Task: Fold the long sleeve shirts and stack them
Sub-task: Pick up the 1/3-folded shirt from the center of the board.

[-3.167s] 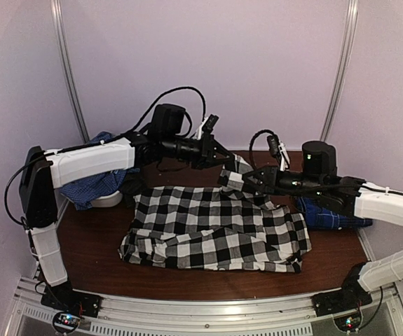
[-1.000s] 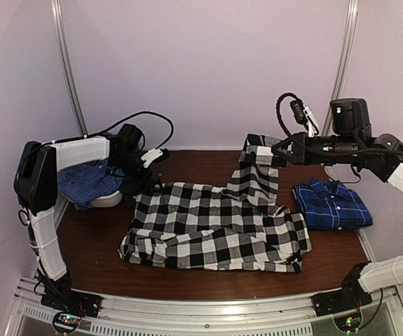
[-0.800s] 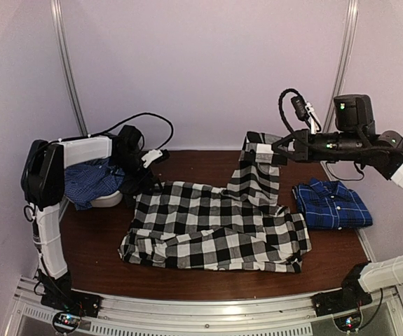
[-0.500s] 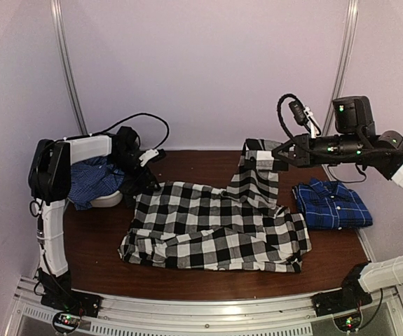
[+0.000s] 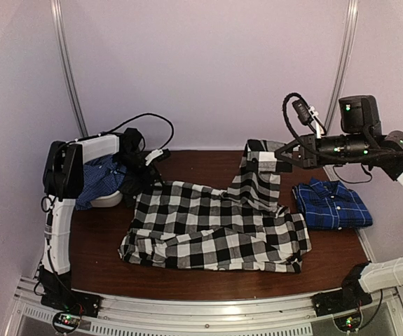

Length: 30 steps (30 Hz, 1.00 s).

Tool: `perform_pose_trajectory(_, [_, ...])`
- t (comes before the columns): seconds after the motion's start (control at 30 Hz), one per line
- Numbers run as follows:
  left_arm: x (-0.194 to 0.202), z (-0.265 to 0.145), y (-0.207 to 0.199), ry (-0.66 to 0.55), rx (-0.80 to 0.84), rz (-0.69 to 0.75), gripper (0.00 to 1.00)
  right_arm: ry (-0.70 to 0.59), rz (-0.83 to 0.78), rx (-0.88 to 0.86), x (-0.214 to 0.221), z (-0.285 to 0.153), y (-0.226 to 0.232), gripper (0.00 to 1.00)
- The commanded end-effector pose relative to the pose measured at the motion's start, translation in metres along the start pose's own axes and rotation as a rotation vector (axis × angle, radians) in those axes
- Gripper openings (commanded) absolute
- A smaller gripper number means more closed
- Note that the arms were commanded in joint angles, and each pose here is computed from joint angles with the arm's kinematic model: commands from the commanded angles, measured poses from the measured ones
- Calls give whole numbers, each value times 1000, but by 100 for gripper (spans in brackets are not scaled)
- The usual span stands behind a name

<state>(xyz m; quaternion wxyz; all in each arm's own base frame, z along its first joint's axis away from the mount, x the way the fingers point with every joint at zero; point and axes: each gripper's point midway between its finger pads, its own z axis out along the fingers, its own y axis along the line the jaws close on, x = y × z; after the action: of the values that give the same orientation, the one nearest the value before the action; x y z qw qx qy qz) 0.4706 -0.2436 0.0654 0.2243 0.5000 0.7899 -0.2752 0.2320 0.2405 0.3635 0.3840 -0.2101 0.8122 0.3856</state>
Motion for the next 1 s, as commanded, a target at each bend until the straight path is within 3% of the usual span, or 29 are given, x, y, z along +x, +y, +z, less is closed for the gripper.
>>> perform_pose_trajectory(0.0, [4, -3, -1, -36, 79, -13, 94, -35, -30, -56, -10, -17, 17, 0])
perform_pose_trajectory(0.2, [10, 4, -8, -47, 155, -37, 82, -31, -31, -49, -11, -17, 13, 0])
perform_pose_trajectory(0.47, [11, 1, -10, -52, 177, -57, 55, -24, -25, -25, -9, -14, 4, 0])
perform_pose_trajectory(0.83, [2, -6, -1, -61, 128, -107, 49, -30, -21, -22, -7, -14, -1, 0])
perform_pose_trajectory(0.97, [3, -5, 0, -57, 124, -116, 41, -27, -13, -16, -4, -13, -4, 0])
